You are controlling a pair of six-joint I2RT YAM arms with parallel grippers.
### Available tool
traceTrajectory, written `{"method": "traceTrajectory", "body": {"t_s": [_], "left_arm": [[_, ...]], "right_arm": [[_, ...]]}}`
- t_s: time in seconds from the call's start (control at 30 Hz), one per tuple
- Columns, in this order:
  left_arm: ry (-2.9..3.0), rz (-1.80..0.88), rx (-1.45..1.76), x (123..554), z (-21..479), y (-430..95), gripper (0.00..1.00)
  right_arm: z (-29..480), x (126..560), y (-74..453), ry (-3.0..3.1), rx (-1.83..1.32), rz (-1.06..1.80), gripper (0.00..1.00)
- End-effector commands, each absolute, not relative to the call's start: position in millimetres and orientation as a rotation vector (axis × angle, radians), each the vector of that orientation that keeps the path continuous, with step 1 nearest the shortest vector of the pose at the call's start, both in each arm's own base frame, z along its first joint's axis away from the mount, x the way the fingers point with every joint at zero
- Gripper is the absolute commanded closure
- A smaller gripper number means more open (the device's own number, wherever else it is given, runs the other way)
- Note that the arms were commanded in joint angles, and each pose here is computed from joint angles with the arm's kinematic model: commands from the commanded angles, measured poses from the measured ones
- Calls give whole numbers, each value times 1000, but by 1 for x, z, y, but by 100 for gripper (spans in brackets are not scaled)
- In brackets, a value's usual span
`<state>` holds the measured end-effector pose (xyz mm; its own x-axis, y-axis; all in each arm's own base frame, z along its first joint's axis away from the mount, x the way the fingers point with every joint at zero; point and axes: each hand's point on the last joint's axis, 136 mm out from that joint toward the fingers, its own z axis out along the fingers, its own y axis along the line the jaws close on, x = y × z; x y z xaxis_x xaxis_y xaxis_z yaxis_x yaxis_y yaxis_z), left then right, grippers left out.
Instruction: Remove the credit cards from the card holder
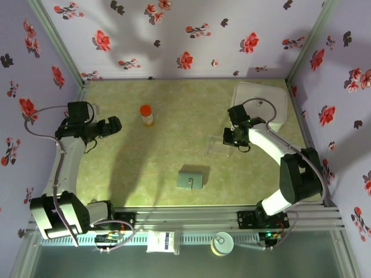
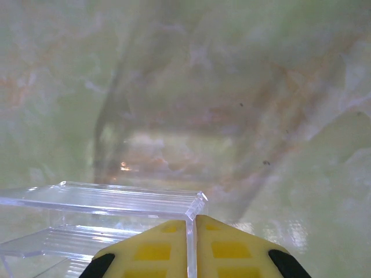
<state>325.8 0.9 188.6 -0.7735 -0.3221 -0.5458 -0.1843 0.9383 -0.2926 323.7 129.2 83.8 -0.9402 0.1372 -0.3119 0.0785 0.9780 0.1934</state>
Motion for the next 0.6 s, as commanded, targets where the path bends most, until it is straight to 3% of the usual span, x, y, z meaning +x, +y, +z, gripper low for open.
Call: {"method": "traceTrajectory", "body": {"t_s": [0.0,0.57], "left_arm": [[2436,-309,-329,325,198,0,0],[2428,-330,-329,325,200,-2,0]], "right_arm": [[92,335,138,2790,115,235,89],[88,419,225,2852,-66,191,91]]}}
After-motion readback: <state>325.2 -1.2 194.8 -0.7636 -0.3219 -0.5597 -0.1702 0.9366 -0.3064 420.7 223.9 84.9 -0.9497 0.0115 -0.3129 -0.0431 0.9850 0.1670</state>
